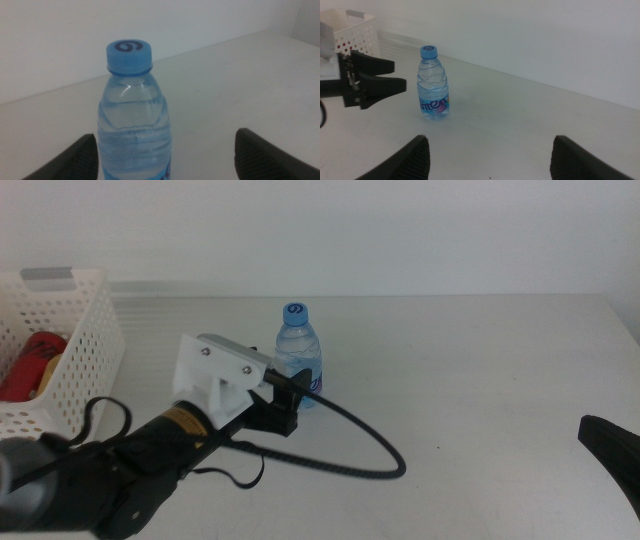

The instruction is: Use arms to grab the bottles and put them into the dustbin to the left of the table.

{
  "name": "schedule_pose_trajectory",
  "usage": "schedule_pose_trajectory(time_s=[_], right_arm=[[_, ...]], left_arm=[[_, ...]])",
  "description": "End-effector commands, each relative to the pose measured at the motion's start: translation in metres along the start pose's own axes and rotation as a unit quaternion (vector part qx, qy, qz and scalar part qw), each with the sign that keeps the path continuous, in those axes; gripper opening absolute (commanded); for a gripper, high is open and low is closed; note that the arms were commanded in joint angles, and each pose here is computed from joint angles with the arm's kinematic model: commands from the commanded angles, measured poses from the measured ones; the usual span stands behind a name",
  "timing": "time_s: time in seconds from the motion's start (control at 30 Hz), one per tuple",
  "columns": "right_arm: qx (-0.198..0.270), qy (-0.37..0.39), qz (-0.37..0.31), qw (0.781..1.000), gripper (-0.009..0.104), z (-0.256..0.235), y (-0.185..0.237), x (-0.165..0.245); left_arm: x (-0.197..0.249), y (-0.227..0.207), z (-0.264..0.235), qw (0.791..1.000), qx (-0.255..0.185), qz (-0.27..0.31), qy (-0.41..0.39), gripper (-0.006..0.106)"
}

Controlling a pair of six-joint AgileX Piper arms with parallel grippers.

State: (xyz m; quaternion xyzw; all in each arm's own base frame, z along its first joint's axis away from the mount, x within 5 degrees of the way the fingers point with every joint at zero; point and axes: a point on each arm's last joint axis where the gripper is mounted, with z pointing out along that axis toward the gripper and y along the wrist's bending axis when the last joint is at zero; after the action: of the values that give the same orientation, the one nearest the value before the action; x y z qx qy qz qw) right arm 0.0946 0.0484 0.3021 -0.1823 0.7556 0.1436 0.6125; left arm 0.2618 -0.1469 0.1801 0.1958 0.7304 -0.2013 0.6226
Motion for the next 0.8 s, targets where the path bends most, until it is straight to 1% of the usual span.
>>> schedule_pose_trajectory(time_s=[0.0,0.13,0.37,0.57,0.77], right_arm=[[-0.005,-0.048,-0.012,0.999,0.063,-0.002,0.001,-0.017],[-0.005,-0.048,-0.012,0.999,0.063,-0.002,0.001,-0.017],[-0.005,-0.048,-0.012,0.999,0.063,-0.002,0.001,-0.017],[-0.005,-0.048,-0.012,0.999,0.063,-0.002,0.001,-0.017],[-0.005,-0.048,-0.012,0.999,0.063,-0.002,0.001,-0.017]], left_arm=[[-0.025,0.0,0.007,0.997,0.004,-0.005,-0.077,0.089],[-0.024,0.003,0.021,0.997,-0.006,-0.01,-0.079,0.089],[-0.018,0.005,0.041,0.997,-0.01,-0.01,-0.076,0.089],[-0.012,0.012,0.053,0.996,-0.04,-0.019,-0.072,0.089],[-0.004,0.014,0.066,0.997,-0.04,-0.019,-0.068,0.089]])
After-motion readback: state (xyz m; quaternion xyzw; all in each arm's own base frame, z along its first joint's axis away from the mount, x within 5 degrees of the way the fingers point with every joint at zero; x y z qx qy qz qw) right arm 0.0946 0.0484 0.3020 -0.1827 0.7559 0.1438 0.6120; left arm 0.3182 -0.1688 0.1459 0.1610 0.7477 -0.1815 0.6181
